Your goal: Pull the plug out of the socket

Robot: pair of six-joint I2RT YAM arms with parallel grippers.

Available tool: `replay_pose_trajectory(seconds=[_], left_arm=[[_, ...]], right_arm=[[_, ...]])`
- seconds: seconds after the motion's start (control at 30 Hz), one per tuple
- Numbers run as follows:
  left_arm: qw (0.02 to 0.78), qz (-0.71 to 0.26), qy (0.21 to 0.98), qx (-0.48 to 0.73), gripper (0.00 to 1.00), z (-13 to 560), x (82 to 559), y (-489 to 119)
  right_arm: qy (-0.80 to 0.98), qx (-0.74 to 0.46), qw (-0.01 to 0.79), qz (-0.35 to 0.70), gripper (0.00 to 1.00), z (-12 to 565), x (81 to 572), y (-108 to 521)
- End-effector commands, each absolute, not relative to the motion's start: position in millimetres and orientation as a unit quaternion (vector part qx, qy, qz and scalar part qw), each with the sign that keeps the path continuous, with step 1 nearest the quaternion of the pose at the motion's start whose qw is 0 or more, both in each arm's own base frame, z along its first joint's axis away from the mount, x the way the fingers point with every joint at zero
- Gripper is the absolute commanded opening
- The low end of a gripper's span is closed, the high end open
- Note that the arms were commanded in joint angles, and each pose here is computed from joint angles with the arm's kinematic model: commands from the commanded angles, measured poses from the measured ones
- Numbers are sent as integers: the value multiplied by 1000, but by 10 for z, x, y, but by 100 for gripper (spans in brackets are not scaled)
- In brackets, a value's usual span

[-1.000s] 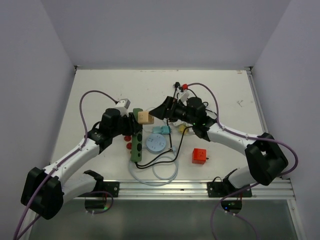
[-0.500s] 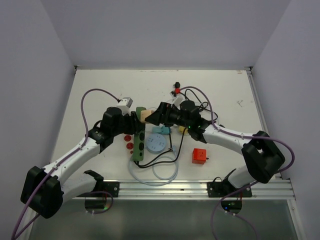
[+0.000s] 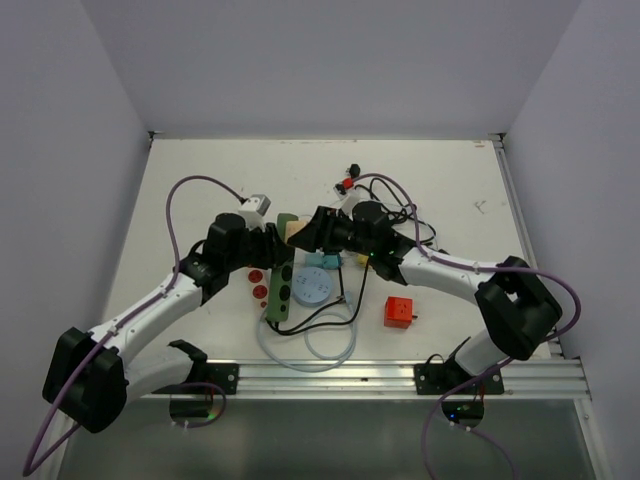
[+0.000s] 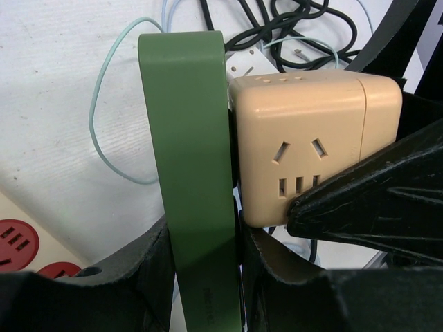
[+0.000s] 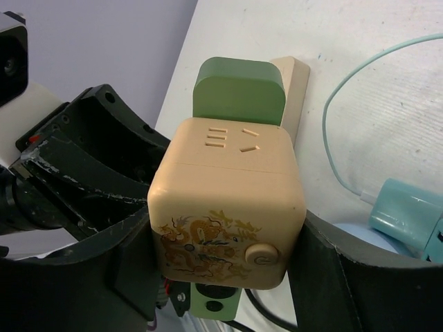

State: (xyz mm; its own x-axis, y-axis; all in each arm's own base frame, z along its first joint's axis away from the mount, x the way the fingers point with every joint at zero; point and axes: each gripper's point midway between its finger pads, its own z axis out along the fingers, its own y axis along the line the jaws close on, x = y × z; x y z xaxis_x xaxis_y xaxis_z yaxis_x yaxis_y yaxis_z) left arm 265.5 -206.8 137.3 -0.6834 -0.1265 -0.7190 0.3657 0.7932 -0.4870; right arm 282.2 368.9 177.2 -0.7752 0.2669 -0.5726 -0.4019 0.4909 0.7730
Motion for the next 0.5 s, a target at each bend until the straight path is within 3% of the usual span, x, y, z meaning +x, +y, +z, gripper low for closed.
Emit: replay_pose_trajectory(seconds=[0.0,0.03,0.1,0.13,0.33,0.47], left_arm=[[442,-326,830,94,0,1704,2817,-2193],[429,-308,844,91,0,1602,2791,-2140],[435,-270,856,77,0,1532,2857,-2042],[431,-256,862,74,0,1491,2859,-2006],[426,-124,896,12,0,1228,3017,-1560],[418,-142,897,12,0,1201,3026,-1644]], right_arm=[[785,-47,373,493,32,2016,2905,3673],[785,-49,376,490,20,2037,2911,3672],[790,-50,376,482,10,2023,2901,3666],[789,-51,379,481,1,2055,2897,3673],[820,-53,376,429,0,2044,2878,3662],[818,-52,379,430,0,2082,2856,3638]])
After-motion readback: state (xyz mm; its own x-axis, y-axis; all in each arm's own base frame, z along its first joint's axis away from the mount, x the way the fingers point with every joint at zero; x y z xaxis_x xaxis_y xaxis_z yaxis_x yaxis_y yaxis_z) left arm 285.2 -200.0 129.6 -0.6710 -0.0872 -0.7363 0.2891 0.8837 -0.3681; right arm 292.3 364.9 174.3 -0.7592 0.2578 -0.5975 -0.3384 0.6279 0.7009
